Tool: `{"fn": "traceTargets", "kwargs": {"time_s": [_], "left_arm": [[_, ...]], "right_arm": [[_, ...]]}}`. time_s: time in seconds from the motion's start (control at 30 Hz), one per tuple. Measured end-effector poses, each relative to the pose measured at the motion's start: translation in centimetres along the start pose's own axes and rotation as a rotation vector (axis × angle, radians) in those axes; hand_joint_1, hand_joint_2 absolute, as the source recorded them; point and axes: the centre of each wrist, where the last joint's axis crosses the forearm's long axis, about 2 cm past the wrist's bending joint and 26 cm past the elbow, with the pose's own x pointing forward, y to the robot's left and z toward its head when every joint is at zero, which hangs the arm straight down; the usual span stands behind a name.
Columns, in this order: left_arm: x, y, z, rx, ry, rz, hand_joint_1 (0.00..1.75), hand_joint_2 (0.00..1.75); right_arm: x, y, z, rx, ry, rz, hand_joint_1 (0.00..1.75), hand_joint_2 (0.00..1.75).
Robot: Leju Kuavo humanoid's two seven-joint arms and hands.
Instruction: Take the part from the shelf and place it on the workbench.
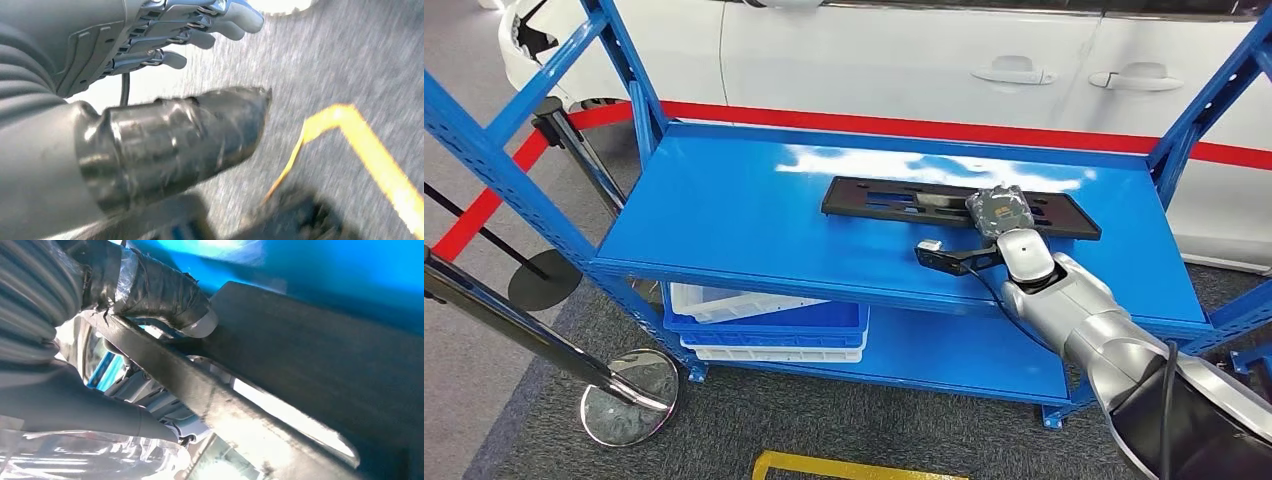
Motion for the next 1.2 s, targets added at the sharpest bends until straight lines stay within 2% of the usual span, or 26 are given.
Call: {"fn": "traceTargets", "kwargs": {"time_s": [0.1, 0.2, 0.43, 0.7, 0.93, 1.2], "left_arm": [[0.1, 0.3, -0.1, 0.064, -0.058, -0.031, 0.00, 1.75], [-0.2, 0.5, -0.2, 0.069, -0.092, -0.069, 0.00, 1.75], [-0.3, 2.7, -1.4, 0.112, -0.229, -0.160, 0.00, 1.75], [-0.9, 3.9, -1.8, 0.139, -0.238, -0.215, 0.00, 1.75], [-1.6, 2.7, -1.0, 0.119, -0.221, -0.274, 0.00, 1.75], [-1.8, 2.0, -0.5, 0.117, -0.166, -0.220, 0.00, 1.75]], "right_arm": [[-0.5, 0.2, 0.2, -0.034, -0.003, -0.046, 1.75, 1.75], [-0.7, 0.4, 0.4, -0.079, -0.016, -0.095, 1.75, 1.75], [-1.0, -1.1, 0.3, -0.206, -0.054, -0.170, 1.75, 1.75], [-1.6, -2.6, 0.5, -0.292, -0.079, -0.191, 1.75, 1.75], [-1.8, -4.5, 0.7, -0.397, -0.105, -0.226, 1.75, 1.75], [-1.5, -6.7, 1.3, -0.540, -0.150, -0.333, 1.75, 1.75]]}}
